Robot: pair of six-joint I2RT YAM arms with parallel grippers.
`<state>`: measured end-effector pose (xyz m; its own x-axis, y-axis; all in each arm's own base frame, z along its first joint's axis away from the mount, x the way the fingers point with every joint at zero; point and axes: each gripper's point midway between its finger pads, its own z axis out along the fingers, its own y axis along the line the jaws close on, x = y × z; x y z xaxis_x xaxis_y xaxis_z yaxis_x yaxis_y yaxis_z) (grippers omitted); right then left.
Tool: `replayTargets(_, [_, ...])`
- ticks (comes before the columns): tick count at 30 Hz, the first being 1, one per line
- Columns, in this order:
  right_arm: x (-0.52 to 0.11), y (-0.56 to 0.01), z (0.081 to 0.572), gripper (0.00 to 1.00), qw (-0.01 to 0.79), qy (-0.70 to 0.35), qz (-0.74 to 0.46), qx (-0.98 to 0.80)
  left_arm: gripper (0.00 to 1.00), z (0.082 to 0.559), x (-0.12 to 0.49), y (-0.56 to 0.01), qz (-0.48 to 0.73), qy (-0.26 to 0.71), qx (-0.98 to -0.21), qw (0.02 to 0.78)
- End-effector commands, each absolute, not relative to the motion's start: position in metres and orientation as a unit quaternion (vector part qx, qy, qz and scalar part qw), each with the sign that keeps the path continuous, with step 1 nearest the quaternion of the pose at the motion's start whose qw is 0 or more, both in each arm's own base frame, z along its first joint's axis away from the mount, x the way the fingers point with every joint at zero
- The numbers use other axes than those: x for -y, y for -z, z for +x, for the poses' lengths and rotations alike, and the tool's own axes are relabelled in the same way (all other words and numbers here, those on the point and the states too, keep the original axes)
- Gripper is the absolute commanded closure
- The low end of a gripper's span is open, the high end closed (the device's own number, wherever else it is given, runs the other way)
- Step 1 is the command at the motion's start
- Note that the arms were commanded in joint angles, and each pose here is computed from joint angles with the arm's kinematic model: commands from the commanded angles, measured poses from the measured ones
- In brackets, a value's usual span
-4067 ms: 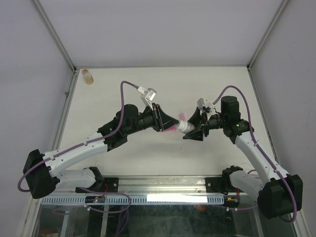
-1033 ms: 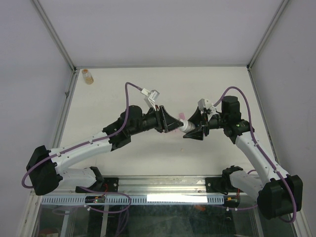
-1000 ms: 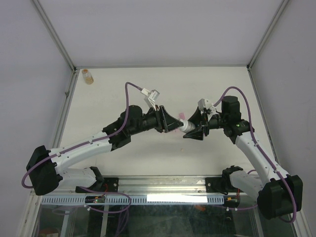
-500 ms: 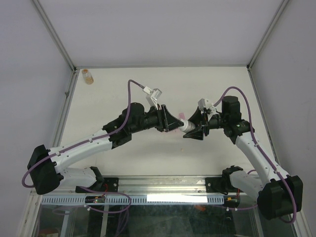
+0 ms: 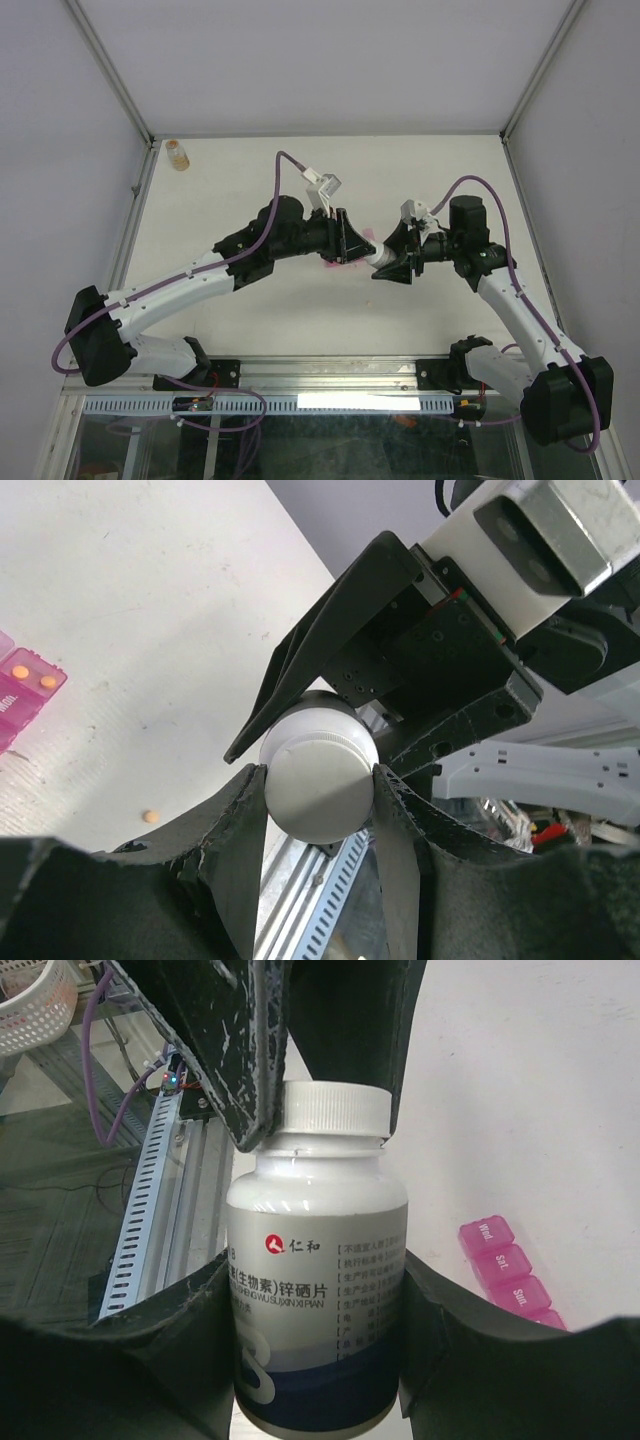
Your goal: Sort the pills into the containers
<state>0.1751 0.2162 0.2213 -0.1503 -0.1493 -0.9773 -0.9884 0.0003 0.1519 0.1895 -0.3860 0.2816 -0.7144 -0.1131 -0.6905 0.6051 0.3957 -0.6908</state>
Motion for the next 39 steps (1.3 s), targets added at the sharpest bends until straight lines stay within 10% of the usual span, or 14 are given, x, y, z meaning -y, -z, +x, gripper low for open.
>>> replayTargets(1, [-0.218, -0.245, 0.179, 1.00, 0.454, -0.481, -0.520, -0.540, 0.76, 0.168, 0.396, -0.288, 0.236, 0.545, -0.740, 0.315])
replayTargets(21, [-0.220, -0.256, 0.163, 1.00, 0.435, -0.528, -0.516, -0.516, 0.68, 0.141, 0.399, -0.262, 0.589, 0.537, -0.502, 0.336])
replayTargets(35, [-0.220, -0.256, 0.163, 1.00, 0.436, -0.525, -0.518, -0.515, 0.04, 0.169, 0.400, -0.282, 0.563, 0.493, -0.519, 0.413])
replayTargets(39, [-0.220, -0.255, 0.163, 1.00, 0.435, -0.525, -0.518, -0.516, 0.01, 0.172, 0.392, -0.284, 0.544, 0.482, -0.530, 0.436])
